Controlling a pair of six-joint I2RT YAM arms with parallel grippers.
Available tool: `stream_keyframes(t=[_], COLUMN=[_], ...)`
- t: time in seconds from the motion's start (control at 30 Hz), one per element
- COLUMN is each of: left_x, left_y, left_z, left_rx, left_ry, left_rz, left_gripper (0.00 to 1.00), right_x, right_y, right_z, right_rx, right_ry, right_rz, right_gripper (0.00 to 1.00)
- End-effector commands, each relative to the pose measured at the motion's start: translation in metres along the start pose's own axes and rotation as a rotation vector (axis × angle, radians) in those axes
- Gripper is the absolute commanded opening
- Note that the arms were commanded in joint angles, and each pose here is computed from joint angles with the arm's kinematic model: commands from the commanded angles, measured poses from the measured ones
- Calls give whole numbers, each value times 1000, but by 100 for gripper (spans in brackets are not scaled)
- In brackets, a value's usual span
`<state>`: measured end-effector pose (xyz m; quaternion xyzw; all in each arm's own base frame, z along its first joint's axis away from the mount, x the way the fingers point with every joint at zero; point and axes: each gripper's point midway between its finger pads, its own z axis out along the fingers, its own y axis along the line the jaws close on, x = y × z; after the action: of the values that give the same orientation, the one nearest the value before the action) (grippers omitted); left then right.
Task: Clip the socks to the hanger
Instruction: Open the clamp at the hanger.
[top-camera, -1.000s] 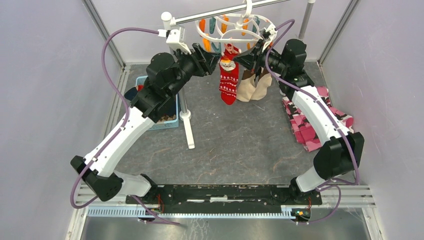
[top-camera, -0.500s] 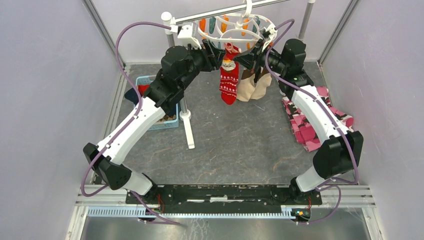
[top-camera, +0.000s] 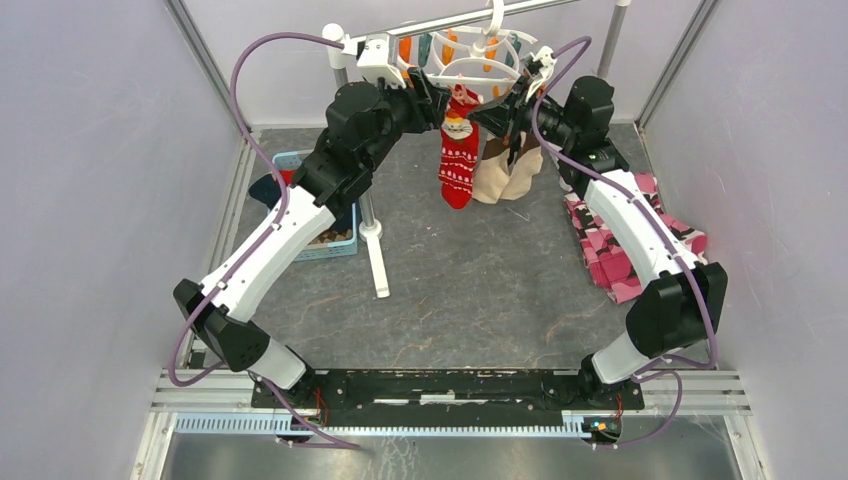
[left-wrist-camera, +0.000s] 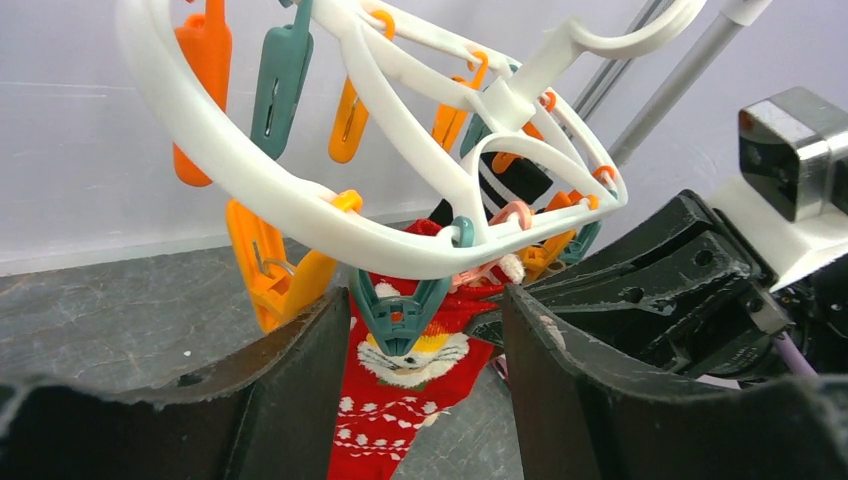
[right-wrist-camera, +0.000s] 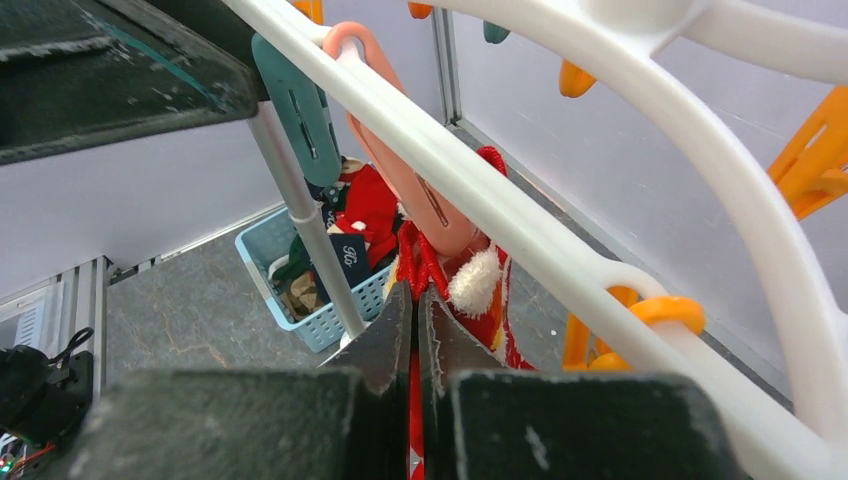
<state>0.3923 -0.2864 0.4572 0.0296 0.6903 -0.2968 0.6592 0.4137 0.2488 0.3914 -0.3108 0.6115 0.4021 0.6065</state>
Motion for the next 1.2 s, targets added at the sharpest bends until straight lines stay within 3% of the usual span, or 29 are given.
stream_keyframes(t=[0.0, 0.43, 1.17], left_x=[-15, -15, -23], left_y=[2, 15, 19], left_z=[5, 12, 30], left_rx=[-14, -78, -53], left_ry=[-31, -40, -80], left_rz=[51, 83, 148], left_gripper=[63, 64, 61], right_x=[-26, -24, -26], right_y=[0, -4, -7], right_z=[-1, -1, -2], right_rx=[0, 5, 10], right_ry=[-51, -46, -49], right_rz=[-46, -39, -36], right_gripper=[0, 0, 0])
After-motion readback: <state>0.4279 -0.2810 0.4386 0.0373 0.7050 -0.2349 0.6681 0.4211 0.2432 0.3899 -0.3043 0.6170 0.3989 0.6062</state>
